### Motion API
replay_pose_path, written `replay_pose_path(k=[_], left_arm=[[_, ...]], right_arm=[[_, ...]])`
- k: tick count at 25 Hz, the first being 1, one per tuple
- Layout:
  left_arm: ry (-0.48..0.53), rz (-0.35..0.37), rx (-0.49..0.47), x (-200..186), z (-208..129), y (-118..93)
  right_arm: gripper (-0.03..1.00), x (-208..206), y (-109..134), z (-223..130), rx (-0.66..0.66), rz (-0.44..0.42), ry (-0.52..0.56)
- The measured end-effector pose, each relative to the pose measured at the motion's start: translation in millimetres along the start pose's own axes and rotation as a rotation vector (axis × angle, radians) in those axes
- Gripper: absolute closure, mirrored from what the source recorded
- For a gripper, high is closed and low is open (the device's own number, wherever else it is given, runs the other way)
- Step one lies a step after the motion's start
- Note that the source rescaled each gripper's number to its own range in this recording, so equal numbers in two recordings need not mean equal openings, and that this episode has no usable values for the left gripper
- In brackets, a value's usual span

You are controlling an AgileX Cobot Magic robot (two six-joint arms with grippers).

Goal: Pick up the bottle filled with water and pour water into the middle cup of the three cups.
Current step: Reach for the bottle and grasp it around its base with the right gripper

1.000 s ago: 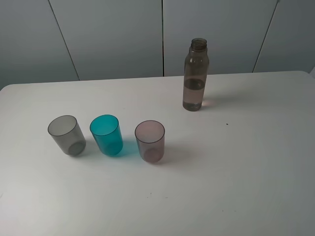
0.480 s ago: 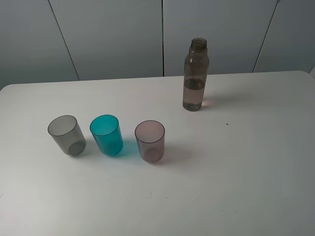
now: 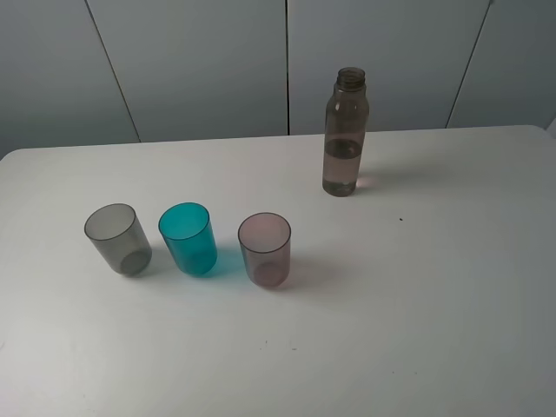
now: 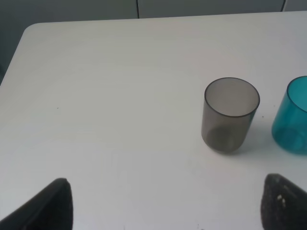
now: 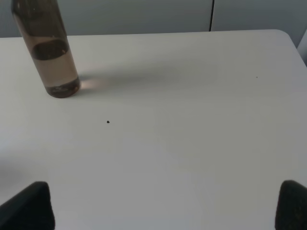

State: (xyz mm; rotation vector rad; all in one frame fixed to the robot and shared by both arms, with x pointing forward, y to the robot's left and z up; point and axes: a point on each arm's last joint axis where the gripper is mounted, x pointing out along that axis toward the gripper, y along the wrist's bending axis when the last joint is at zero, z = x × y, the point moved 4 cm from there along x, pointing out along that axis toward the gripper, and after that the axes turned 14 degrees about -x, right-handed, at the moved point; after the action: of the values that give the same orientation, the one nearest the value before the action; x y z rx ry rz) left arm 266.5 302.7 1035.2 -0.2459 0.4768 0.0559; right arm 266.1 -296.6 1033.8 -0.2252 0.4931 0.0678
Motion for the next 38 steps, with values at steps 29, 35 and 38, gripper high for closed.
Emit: replay_pose_path(k=[29,35,38], left_arm=[[0.0,0.0,0.0,0.0,0.0,0.0],[0.0,0.0,0.002,0.0,0.0,0.0],[0.0,0.0,0.006,0.0,0.0,0.0]], right_arm=[[-0.03,-0.3,7.8,2.1,0.032,0.06,-0.015],[-0.03,1.5,5.6,21.9,0.048,0.077,-0.03],[-0.03,9.4,0.7,43.8,0.059,0.08,-0.034]])
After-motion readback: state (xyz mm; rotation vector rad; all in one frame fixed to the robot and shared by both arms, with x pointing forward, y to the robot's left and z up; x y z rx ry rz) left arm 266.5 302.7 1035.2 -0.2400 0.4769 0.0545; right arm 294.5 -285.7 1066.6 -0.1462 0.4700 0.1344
